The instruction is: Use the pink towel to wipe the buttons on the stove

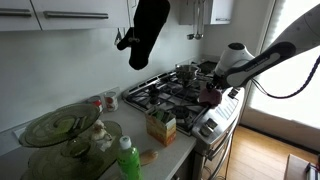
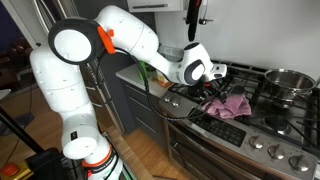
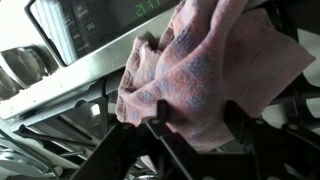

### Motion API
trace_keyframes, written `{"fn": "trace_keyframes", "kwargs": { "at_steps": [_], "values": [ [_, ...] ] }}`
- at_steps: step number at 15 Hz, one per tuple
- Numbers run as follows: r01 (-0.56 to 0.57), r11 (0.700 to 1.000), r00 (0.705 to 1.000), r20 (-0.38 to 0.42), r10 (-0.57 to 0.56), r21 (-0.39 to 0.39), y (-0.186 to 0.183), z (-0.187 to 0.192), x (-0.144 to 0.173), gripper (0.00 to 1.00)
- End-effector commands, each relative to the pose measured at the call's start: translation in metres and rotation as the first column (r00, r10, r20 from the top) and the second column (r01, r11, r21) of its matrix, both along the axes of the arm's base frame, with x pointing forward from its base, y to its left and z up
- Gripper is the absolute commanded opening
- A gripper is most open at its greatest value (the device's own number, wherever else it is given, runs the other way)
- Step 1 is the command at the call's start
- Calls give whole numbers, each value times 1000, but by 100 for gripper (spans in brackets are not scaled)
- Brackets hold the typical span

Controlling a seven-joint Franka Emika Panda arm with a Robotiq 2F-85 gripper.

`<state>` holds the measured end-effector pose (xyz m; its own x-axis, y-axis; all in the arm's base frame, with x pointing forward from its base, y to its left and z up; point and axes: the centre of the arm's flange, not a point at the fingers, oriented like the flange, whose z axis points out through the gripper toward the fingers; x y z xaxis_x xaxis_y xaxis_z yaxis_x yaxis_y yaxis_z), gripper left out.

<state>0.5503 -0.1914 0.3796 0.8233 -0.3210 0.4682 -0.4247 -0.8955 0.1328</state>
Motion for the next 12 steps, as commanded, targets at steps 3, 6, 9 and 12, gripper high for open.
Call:
{"fn": "trace_keyframes", "kwargs": {
  "at_steps": [3,6,9,12],
  "values": [
    [13,1000,999,-50,-14,-16,-14,-13,3,18],
    [31,999,998,-56,-31,-15,-20,-7,-5,1],
    [70,997,995,-73,-73,-34,-30,1,-26,4],
    [142,988,985,-92,-148,-67,-49,7,-54,4]
  ]
}}
